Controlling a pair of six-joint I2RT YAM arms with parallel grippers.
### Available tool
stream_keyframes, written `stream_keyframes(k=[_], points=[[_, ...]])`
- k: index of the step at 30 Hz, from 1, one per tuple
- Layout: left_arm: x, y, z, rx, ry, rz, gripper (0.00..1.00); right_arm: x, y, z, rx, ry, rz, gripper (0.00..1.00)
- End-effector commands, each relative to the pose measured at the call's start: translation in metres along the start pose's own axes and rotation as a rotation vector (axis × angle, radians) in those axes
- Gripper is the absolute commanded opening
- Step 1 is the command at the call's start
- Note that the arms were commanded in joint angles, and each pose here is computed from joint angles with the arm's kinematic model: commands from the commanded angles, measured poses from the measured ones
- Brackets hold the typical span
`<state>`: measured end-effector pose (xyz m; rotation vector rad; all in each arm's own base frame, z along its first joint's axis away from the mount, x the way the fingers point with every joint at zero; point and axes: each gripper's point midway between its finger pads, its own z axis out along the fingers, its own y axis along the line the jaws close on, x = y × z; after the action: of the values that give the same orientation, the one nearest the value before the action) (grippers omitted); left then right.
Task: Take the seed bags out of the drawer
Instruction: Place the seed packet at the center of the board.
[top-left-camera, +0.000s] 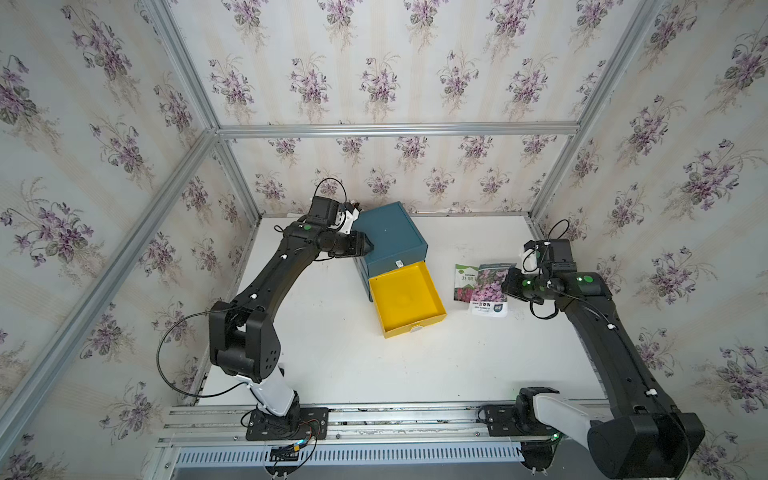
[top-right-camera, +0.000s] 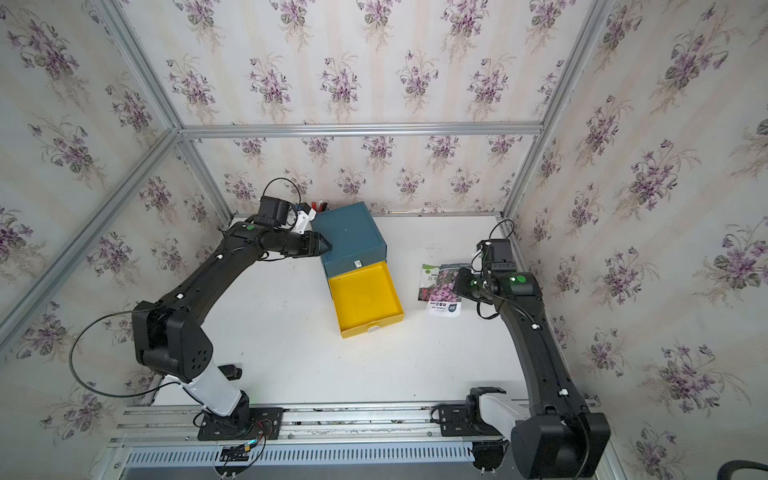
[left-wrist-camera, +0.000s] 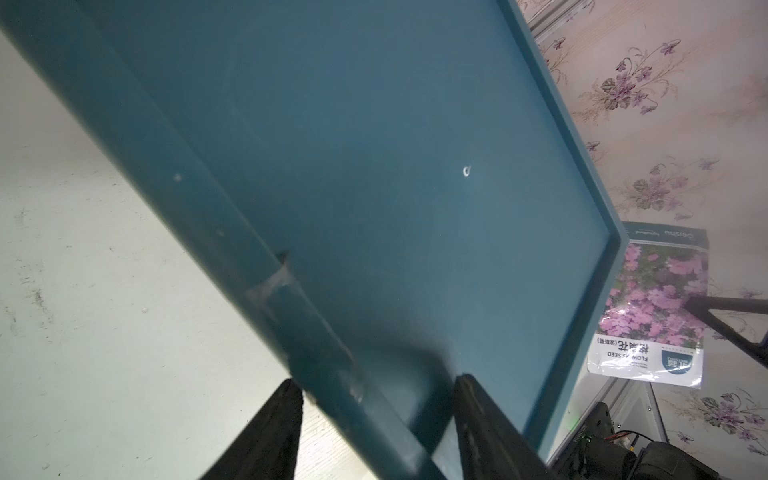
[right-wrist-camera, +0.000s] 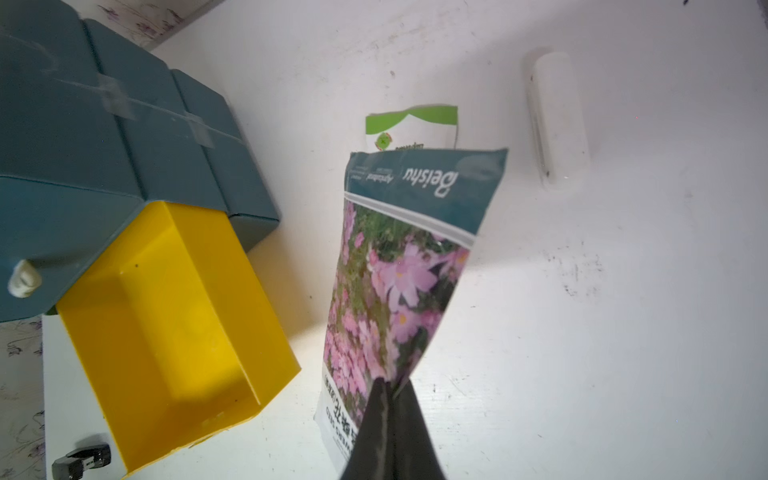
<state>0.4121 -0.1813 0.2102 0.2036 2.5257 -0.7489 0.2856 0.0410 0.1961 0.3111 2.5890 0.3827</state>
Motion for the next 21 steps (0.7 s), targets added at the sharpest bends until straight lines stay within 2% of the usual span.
stream_keyframes(k=[1, 6, 12, 21], points=[[0.057, 0.033, 0.003, -0.151, 0.22, -0.051, 0.61, 0.001, -0.01, 0.011, 0.019, 0.029, -0.02, 0.0], [0.058, 0.034, 0.004, -0.152, 0.224, -0.05, 0.61, 0.006, -0.038, 0.038, 0.066, 0.111, 0.011, 0.0], [0.056, 0.034, 0.003, -0.154, 0.22, -0.049, 0.61, 0.01, -0.067, 0.053, 0.121, 0.158, 0.052, 0.0], [0.054, 0.034, 0.003, -0.16, 0.223, -0.042, 0.61, 0.029, -0.089, 0.082, 0.17, 0.283, 0.119, 0.0]])
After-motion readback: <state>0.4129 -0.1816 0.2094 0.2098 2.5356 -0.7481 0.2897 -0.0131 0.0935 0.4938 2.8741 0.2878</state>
